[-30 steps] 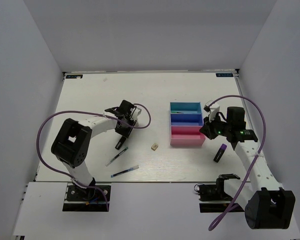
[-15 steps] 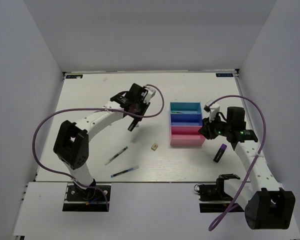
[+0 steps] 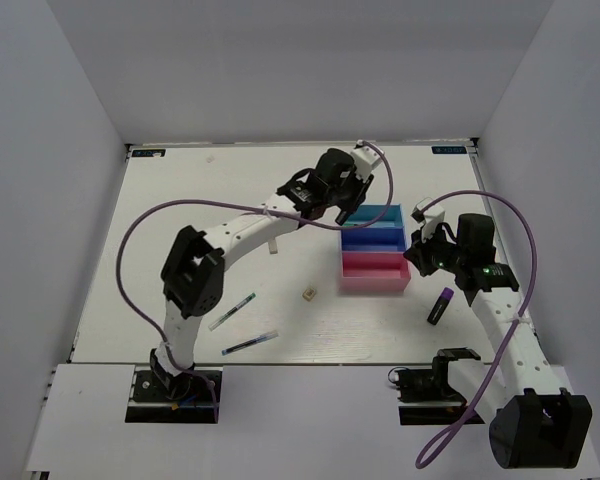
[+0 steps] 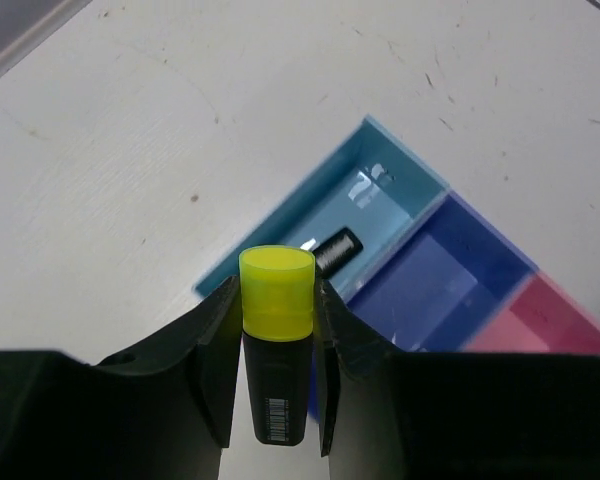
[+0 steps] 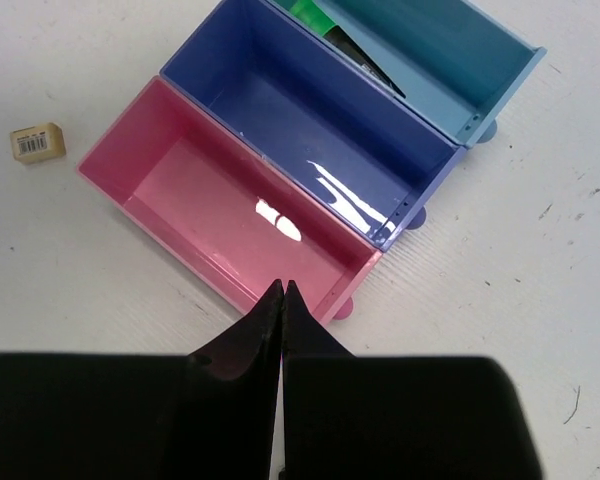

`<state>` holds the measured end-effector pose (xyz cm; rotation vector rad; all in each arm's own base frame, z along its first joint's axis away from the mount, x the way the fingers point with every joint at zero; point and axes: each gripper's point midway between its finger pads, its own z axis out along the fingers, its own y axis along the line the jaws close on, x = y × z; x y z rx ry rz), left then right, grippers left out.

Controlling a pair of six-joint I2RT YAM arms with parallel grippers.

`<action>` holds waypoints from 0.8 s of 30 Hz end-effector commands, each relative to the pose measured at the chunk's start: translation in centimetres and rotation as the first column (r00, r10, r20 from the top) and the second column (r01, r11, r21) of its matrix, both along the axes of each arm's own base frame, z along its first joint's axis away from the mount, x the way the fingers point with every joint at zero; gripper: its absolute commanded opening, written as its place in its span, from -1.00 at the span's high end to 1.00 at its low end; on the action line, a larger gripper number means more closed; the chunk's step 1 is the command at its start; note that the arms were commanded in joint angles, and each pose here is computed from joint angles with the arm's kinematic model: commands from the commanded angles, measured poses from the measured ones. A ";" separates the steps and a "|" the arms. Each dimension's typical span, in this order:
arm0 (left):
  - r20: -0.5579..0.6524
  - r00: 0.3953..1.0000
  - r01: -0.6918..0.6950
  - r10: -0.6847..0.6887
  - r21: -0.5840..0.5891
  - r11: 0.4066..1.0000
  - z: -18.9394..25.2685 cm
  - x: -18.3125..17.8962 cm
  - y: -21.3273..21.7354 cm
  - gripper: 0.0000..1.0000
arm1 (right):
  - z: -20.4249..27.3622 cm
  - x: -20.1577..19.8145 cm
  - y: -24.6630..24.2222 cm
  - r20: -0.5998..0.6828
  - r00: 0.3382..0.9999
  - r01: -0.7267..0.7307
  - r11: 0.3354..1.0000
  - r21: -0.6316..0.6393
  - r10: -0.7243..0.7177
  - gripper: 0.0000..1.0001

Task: Sort the stationery into containers
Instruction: Place the stationery into the container

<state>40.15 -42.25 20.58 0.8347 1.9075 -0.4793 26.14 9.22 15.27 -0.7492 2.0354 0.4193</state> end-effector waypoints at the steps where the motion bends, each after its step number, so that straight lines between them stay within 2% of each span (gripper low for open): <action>1: 0.071 0.997 0.031 -0.024 -0.105 0.994 1.6 2.0 -3.1 0.99 | 0.6 0.7 -0.2 0.043 0.999 0.020 1.000 0.001 -0.020 1.00; 2: 0.090 0.996 0.033 -0.022 -0.125 0.992 2.4 2.4 -3.5 0.99 | 0.8 0.8 -0.2 0.052 0.998 0.020 1.000 0.002 -0.020 1.00; 3: 0.076 0.997 0.033 -0.025 -0.112 0.993 0.7 2.7 -3.9 0.99 | 0.7 0.7 -0.2 0.048 0.999 0.019 1.000 0.003 -0.019 1.00; 7: 0.089 0.996 0.034 -0.019 -0.176 0.984 0.7 3.6 -5.3 0.99 | 0.8 0.6 -0.1 0.053 0.999 0.012 1.000 0.006 -0.012 1.00; 15: 0.076 0.997 0.034 -0.019 -0.192 0.981 0.4 3.9 -6.0 0.99 | 0.7 0.5 0.1 0.053 0.999 -0.001 1.000 0.006 0.000 1.00; 24: 0.093 0.995 -0.013 0.025 -0.129 0.992 -2.4 5.4 -5.6 0.94 | 0.6 0.5 -0.1 0.052 0.999 0.010 1.000 0.001 -0.010 1.00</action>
